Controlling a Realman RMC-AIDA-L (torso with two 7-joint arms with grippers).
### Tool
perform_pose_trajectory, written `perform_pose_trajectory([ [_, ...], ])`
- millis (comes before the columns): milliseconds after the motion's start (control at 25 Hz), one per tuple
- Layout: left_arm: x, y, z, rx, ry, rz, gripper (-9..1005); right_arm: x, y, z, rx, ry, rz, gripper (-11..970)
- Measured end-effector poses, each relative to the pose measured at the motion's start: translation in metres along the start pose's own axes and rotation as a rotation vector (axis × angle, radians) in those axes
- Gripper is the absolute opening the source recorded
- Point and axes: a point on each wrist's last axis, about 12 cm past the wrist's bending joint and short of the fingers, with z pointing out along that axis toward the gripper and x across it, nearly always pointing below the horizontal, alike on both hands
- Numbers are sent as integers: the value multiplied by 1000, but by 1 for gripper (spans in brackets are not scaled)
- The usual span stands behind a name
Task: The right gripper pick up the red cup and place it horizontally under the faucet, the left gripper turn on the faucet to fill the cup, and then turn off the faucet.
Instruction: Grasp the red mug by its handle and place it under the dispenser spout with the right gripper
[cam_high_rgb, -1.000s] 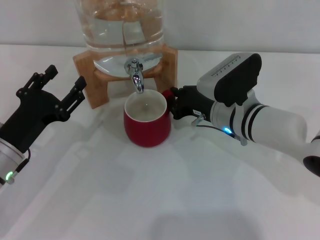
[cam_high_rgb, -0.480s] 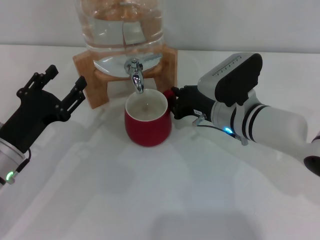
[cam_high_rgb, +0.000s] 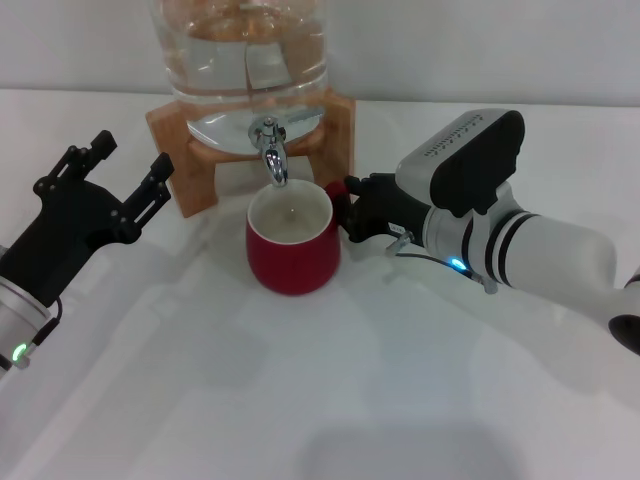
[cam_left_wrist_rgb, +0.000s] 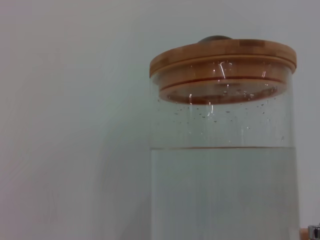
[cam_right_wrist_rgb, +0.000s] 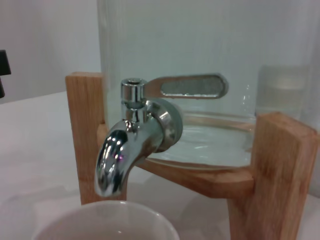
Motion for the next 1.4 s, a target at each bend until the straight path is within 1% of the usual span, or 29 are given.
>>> perform_pose_trajectory([
  [320,0,0,0,0,0,0,756,2,0,-1,1,4,-2,291],
  [960,0,0,1,-3,6,1,757,10,-4,-4,15,16,5,286],
  [1400,0,0,1,-3,6,1,756,18,-1,-10,5,-3,10,287],
])
